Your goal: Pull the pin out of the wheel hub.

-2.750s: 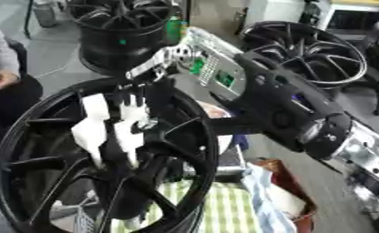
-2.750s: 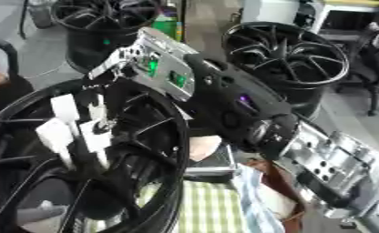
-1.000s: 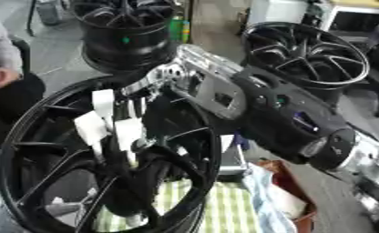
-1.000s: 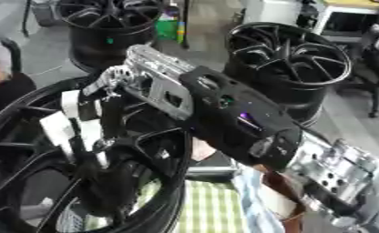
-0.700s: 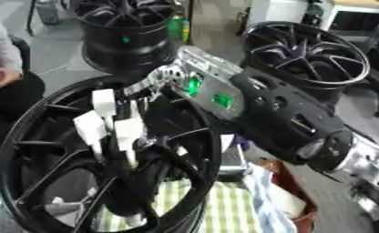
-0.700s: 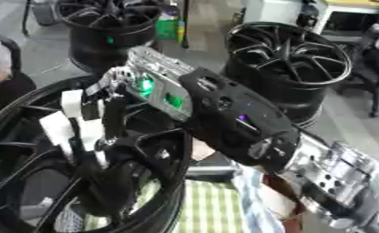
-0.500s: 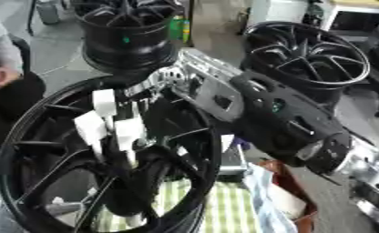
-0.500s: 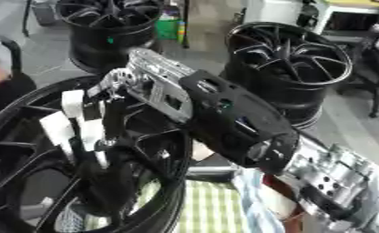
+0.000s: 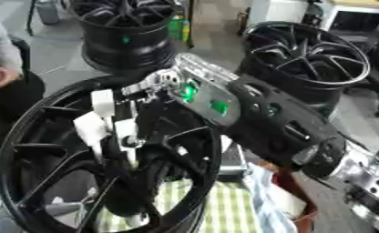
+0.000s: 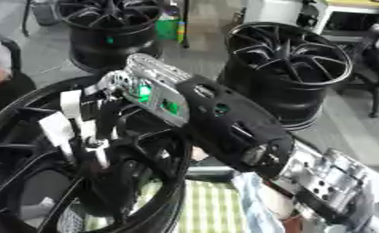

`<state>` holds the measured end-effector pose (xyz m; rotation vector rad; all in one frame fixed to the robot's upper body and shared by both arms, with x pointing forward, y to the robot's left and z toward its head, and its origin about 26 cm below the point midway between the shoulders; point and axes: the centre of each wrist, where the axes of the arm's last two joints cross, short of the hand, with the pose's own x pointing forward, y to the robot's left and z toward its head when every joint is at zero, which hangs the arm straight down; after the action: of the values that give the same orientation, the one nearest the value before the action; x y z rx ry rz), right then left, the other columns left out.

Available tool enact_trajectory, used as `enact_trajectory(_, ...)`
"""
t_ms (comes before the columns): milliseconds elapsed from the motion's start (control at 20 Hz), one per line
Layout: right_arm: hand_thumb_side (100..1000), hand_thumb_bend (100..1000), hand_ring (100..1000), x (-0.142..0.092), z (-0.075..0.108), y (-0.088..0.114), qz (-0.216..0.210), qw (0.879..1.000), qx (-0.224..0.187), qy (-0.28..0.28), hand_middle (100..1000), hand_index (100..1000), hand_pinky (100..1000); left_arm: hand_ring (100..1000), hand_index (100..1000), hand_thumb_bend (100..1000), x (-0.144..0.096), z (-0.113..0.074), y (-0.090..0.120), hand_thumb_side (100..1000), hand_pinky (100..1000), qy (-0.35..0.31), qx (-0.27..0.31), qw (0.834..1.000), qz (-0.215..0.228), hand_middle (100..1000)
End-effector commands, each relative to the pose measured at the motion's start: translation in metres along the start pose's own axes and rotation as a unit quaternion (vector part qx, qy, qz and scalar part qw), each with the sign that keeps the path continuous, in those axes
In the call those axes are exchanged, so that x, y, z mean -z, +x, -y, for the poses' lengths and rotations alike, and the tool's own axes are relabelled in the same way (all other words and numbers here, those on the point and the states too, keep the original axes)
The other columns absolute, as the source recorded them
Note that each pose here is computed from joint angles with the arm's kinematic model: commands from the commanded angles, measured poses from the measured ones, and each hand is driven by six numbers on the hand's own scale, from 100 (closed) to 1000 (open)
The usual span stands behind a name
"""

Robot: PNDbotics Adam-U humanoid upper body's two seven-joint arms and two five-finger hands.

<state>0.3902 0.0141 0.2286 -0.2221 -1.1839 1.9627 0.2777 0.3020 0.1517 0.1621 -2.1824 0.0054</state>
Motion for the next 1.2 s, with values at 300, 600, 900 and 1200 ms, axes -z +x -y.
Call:
enact_trajectory(300,109,309,743,-0.0019,0.0035,-0.0003,0.002,1.0,0.008,0.005,681,759,752,911,805,118,0.0027,-0.0006,0.0047,648,843,-0.001,0.0,1.0,0.01,798)
enact_trajectory(600,100,215,727,0.0003,0.0025,-0.0035,0.003,1.0,0.021,0.011,662,748,740,912,805,116,0.0028,-0.0001,0.0047,650,843,-0.002,-0.002,1.0,0.009,798)
enact_trajectory(900,100,100,672,-0.0014,0.0038,-0.0034,0.006,0.999,0.043,-0.023,502,615,701,913,806,115,0.0035,0.0003,0.005,652,844,-0.002,-0.003,1.0,0.01,799)
enact_trajectory(1200,100,100,610,-0.0043,0.0061,-0.0031,0.005,0.998,0.037,-0.054,371,501,666,912,806,113,0.004,-0.0002,0.0054,651,845,-0.003,-0.003,1.0,0.012,798)
